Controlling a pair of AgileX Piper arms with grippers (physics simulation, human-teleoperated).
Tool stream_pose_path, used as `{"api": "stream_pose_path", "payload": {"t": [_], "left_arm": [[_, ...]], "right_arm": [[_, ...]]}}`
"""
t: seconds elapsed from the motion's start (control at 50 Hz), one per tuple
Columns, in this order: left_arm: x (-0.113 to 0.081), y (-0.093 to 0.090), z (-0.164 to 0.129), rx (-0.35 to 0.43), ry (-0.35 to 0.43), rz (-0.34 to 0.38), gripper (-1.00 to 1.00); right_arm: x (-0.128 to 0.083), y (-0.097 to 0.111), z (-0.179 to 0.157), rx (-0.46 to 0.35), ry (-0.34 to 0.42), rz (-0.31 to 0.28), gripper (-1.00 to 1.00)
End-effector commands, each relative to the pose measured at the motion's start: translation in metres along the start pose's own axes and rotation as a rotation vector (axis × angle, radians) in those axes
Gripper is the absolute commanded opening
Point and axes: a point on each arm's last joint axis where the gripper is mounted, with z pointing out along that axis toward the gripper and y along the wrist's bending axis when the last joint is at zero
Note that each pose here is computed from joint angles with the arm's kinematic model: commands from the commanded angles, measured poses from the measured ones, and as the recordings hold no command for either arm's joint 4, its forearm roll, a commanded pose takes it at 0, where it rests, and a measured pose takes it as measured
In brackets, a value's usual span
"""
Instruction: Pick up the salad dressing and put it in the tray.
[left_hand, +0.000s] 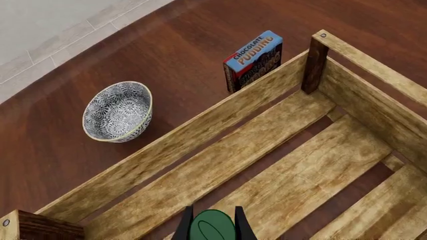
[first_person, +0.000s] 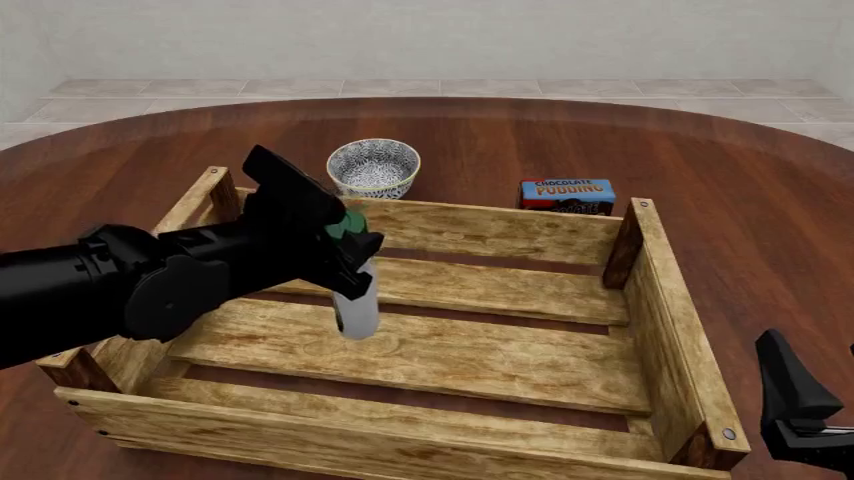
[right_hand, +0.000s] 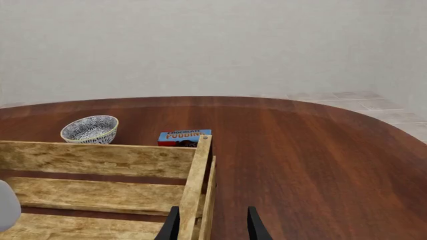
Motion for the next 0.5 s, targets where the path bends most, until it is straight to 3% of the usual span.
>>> {"api": "stream_pose_path", "payload": {"t": [0.02, 0.5], "left_arm": [[0.0027, 0.001, 0.0007, -0.005, -0.002, 0.022, -1.0], [0.0111, -0.0009, 0.0043, -0.002, 0.008, 0.008, -1.0]], "right_arm": [[0.0001, -0.0002, -0.001, 0.003, -0.001, 0.002, 1.0], [0.0001, -0.0004, -0.0016, 0.006, -0.003, 0.004, 1.0]]}}
